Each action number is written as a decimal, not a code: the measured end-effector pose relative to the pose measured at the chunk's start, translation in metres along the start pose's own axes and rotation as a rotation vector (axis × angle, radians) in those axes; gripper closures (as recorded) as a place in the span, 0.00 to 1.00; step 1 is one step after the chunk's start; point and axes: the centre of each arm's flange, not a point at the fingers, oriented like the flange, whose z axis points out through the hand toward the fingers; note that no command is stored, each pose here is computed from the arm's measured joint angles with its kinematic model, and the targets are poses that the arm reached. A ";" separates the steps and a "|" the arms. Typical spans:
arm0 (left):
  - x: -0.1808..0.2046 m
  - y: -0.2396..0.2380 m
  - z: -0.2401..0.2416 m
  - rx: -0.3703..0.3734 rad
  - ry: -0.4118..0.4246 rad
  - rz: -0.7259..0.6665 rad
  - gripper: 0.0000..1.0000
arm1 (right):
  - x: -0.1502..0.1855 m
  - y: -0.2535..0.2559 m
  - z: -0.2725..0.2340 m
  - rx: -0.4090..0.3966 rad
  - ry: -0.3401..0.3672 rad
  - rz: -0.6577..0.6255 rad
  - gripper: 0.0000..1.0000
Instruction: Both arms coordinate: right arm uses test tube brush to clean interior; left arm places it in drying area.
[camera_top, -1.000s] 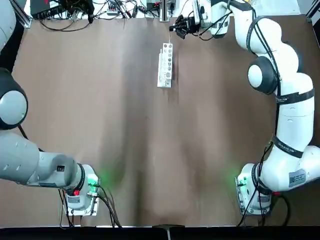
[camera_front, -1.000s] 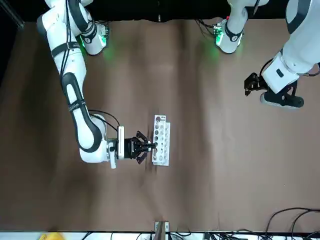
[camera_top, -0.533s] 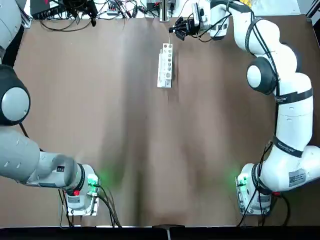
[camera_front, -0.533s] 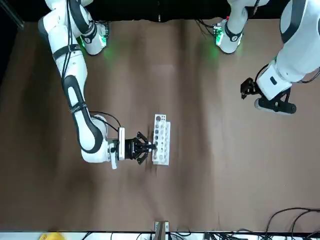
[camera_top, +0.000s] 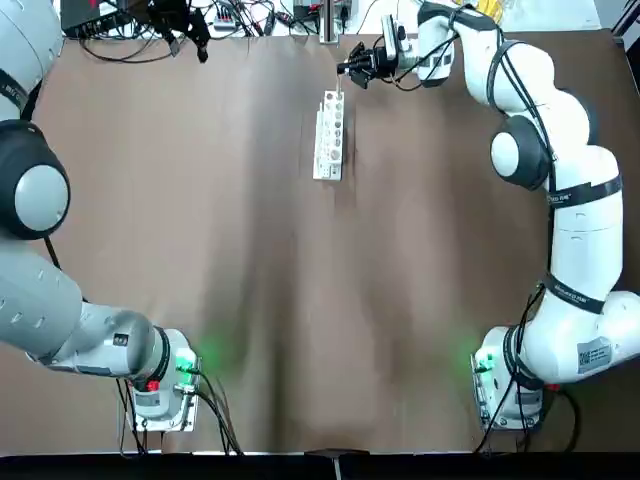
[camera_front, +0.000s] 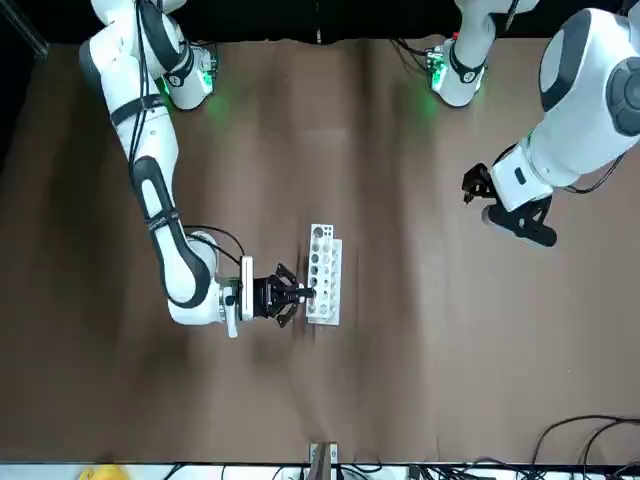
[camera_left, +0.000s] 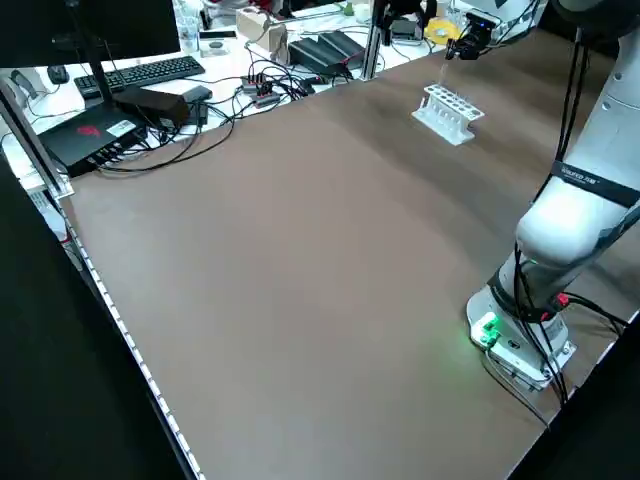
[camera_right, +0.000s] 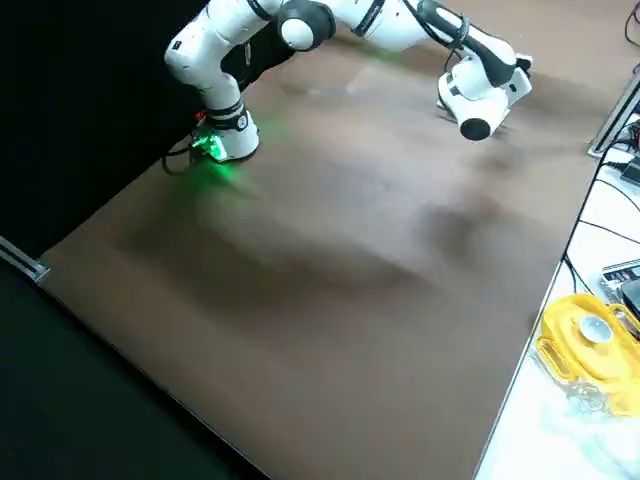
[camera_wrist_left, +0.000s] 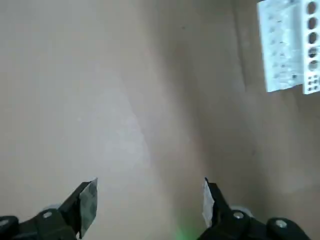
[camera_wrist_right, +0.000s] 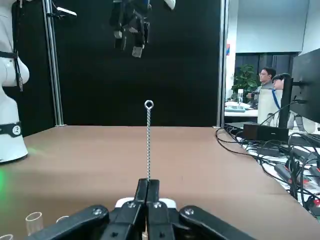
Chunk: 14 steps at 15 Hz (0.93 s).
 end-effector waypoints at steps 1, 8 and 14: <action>0.000 0.003 -0.005 -0.024 0.012 0.020 0.00 | 0.000 0.000 0.000 0.000 0.000 0.000 0.97; 0.020 0.007 0.000 -0.588 0.188 0.332 0.00 | 0.013 0.005 -0.005 -0.003 0.010 -0.005 0.97; 0.062 -0.012 0.073 -0.886 0.441 0.667 0.00 | 0.027 0.005 -0.003 0.020 0.033 -0.015 0.97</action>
